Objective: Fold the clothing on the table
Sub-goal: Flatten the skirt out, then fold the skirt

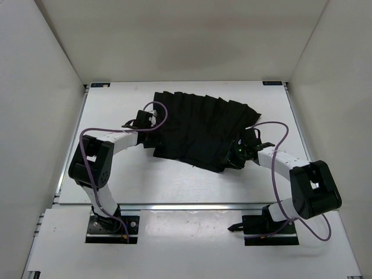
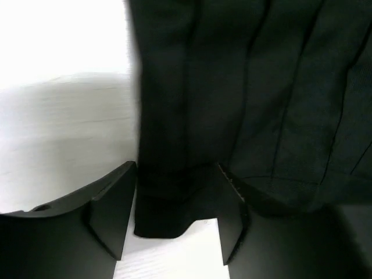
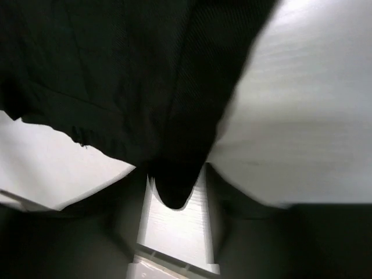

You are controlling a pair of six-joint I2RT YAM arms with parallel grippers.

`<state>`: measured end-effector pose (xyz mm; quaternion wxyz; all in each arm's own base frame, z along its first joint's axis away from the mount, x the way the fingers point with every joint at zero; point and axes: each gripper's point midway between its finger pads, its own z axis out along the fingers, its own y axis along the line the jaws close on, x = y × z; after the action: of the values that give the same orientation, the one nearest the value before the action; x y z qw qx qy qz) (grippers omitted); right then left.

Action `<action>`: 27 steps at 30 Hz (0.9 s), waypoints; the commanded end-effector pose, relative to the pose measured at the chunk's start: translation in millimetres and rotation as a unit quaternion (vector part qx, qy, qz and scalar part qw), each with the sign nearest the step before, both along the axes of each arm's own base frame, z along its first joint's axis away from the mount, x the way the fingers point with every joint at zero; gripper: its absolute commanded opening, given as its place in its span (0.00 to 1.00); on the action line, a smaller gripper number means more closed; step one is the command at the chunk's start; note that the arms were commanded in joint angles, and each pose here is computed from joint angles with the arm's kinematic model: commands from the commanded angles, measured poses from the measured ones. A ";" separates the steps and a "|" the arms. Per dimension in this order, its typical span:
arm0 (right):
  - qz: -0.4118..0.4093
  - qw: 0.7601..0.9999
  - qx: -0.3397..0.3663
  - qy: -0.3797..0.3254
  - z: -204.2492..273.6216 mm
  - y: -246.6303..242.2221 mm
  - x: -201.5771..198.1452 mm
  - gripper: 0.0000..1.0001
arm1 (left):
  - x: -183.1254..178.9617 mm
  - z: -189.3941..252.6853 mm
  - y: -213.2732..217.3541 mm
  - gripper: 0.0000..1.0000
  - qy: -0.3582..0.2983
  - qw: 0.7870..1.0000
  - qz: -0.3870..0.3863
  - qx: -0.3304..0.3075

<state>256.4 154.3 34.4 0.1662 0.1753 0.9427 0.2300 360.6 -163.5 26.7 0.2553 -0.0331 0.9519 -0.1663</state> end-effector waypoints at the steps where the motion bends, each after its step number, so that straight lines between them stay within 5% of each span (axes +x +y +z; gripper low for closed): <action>1: -0.019 0.999 0.042 -0.024 4.6 9.6 21.2 0.31 | -0.6 2.2 -11.2 0.58 -0.003 0.999 -0.037 0.007; 3: -0.003 0.999 0.048 -0.014 1.4 12.8 20.5 0.16 | -8.2 0.7 -27.1 0.36 0.009 0.997 -0.070 -0.044; 4: 0.009 0.998 0.055 -0.017 7.4 15.4 21.2 0.00 | -12.3 -0.2 -34.2 0.12 0.016 0.993 -0.086 -0.078; 5: 0.015 0.998 0.051 -0.014 6.2 12.7 18.9 0.00 | -12.4 2.1 -35.5 0.00 0.017 0.992 -0.086 -0.094; 12: 0.028 0.998 0.038 -0.048 55.9 -32.5 26.4 0.00 | -36.9 29.5 -0.5 0.00 0.025 0.982 -0.034 -0.184; 20: 0.044 0.999 0.014 -0.013 53.9 -39.6 -25.2 0.00 | -107.6 18.6 -4.0 0.00 0.077 0.983 -0.040 -0.165; 23: 0.056 0.998 0.020 0.006 41.7 -28.5 -50.3 0.00 | -131.2 3.8 -4.3 0.16 0.099 0.982 -0.047 -0.153; 25: 0.059 0.998 0.020 0.021 32.6 -26.0 -64.8 0.01 | -143.5 -0.4 -3.0 0.36 0.107 0.982 -0.056 -0.144; 27: 0.068 0.997 0.017 0.028 25.9 -23.3 -77.3 0.00 | -149.7 -2.3 -1.9 0.39 0.108 0.983 -0.053 -0.138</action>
<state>194.2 132.0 66.7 0.1299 0.1172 0.9488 0.2630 217.4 -168.5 20.7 0.1229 -0.0427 0.9397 -0.3161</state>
